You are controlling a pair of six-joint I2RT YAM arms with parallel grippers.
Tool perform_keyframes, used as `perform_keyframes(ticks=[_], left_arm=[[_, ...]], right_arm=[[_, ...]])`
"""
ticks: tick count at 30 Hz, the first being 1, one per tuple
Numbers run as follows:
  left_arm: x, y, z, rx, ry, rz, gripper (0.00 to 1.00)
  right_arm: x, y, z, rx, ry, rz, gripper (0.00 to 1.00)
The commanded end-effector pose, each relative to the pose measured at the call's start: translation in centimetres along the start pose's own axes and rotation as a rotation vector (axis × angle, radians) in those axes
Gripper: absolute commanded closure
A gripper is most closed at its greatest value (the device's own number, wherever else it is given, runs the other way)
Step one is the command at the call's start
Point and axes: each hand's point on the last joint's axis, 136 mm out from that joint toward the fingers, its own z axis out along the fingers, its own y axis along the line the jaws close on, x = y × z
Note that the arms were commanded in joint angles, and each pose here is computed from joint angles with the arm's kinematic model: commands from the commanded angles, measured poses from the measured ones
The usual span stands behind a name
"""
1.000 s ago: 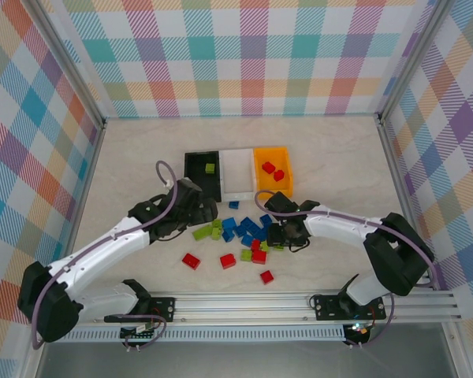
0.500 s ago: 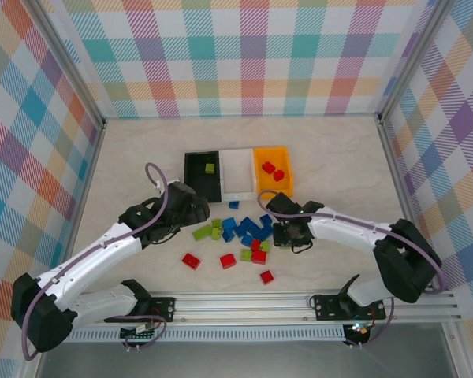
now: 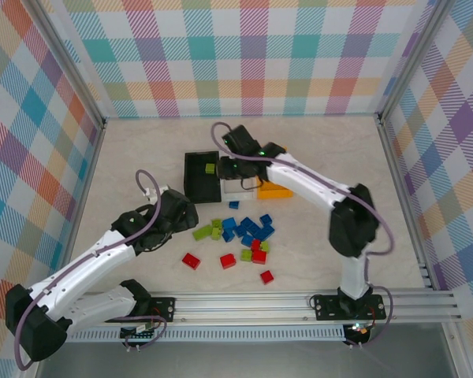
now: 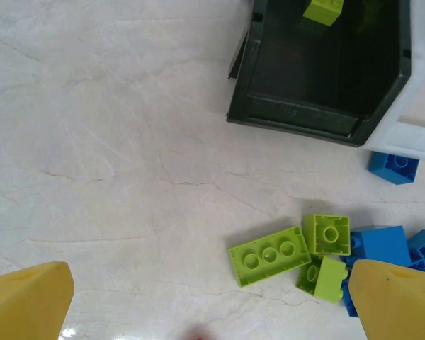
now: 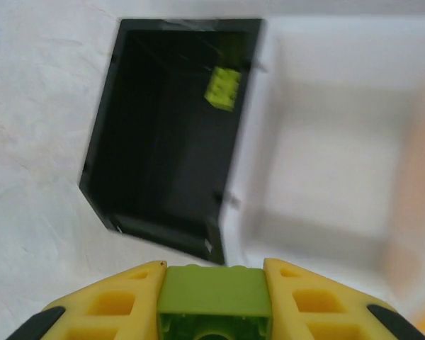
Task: Sort the legos into containers by color
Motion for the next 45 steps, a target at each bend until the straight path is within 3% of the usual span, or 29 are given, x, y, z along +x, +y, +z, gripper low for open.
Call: perform_keyframes(ticks=[1,5,8,11,15,19,21,31,37,45], left_arm=[[0.8,1.9,-0.3,-0.047,0.005,-0.014,0.0],[1.3,2.3,-0.3,-0.039,0.014,-0.009,0.0],[1.7,2.3,-0.1,-0.04,0.029,0.005,0.0],[1.9,1.7,0.0,-0.009,0.046,0.026,0.0],[2.3,-0.2,0.1,0.081,0.081,0.052,0.0],[3.1,-2.1,0.7,0.142,0.131,0.086,0.0],[3.7,-3.1,1.4,0.149,0.168,0.111,0.05],[8.5,-9.2,5.3,0.112,0.317,0.356,0.3],[9.4,-9.3,7.4,0.004,0.32,0.441,0.44],[10.0,-9.1,9.5,-0.067,0.334,0.485,0.52]], right_arm=[[-0.2,2.0,3.5,-0.052,0.067,-0.062,0.75],[-1.0,2.4,7.5,-0.044,0.085,-0.071,0.73],[-1.5,3.0,9.2,-0.059,0.088,-0.081,0.64],[-2.2,3.9,9.3,-0.091,0.076,-0.083,0.46],[-3.8,4.9,6.8,-0.121,0.028,-0.085,0.36],[-4.1,4.5,3.0,-0.121,-0.032,-0.065,0.36],[-3.5,3.9,0.9,-0.123,-0.061,-0.049,0.37],[5.3,-3.9,-4.7,-0.024,-0.031,0.058,0.39],[7.4,-7.0,-6.9,0.006,-0.056,0.115,0.39],[7.4,-7.9,-7.8,0.006,-0.077,0.131,0.39]])
